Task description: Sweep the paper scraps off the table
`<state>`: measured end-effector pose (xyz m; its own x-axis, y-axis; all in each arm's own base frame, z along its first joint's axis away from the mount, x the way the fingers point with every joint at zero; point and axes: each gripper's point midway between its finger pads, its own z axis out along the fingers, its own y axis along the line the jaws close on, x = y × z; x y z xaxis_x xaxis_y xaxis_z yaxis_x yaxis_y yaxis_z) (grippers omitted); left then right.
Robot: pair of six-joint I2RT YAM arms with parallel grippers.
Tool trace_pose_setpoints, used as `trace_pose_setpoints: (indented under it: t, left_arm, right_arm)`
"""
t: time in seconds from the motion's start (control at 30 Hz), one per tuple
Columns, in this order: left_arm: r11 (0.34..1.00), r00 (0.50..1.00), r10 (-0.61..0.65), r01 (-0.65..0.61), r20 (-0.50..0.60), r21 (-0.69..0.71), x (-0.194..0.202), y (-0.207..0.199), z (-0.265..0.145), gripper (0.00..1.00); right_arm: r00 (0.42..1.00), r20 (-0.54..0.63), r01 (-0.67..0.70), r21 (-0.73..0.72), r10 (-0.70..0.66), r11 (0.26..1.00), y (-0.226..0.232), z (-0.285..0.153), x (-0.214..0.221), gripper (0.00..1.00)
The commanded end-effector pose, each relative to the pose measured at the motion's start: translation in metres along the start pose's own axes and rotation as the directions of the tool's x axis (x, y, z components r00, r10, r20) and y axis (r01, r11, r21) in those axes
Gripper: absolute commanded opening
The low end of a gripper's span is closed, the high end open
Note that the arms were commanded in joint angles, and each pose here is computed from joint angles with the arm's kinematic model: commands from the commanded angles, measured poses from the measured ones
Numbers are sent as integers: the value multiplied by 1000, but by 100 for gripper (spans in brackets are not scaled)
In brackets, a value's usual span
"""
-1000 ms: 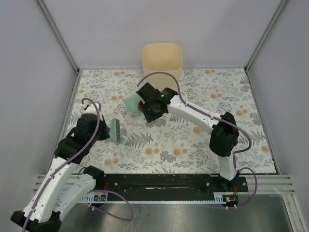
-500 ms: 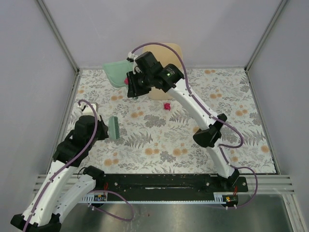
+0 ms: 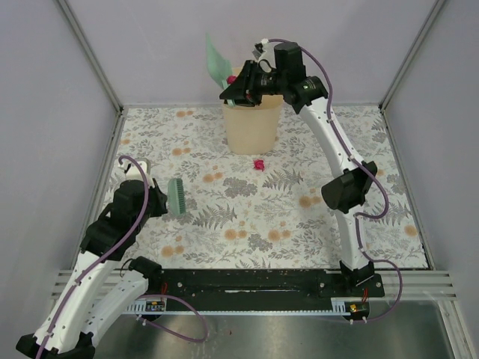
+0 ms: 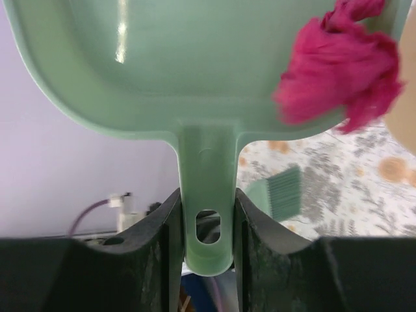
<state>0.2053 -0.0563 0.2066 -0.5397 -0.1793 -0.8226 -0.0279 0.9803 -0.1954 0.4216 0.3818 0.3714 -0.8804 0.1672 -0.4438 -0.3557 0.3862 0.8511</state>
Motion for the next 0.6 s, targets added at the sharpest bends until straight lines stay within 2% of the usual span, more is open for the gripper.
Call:
trace_pose_setpoints:
  t: [0.0,0.13,0.2,0.4,0.57]
  left_arm:
    - [1000,997,-31,31,67,3,-16,-2,0,0]
    - [1000,997,-30,30,65,5,-15,-3,0,0]
    - [1000,997,-31,31,65,5,-15,-3,0,0]
    - [1000,998,-29,29,63,4,-15,-2,0,0]
    - [1000,998,-29,29,60,5,-14,-3,1,0]
  right_arm:
    - [999,-35,-35,-324,25,945,83,-42,-12,0]
    - [994,-64,-105,-418,86,902,90,-50,-16,0]
    - [987,-81,-161,-490,140,857,100,-59,-20,0]
    - [975,-118,-216,-705,188,676,119,-89,-28,0]
    - [967,-185,-252,-799,176,546,132,-112,-21,0]
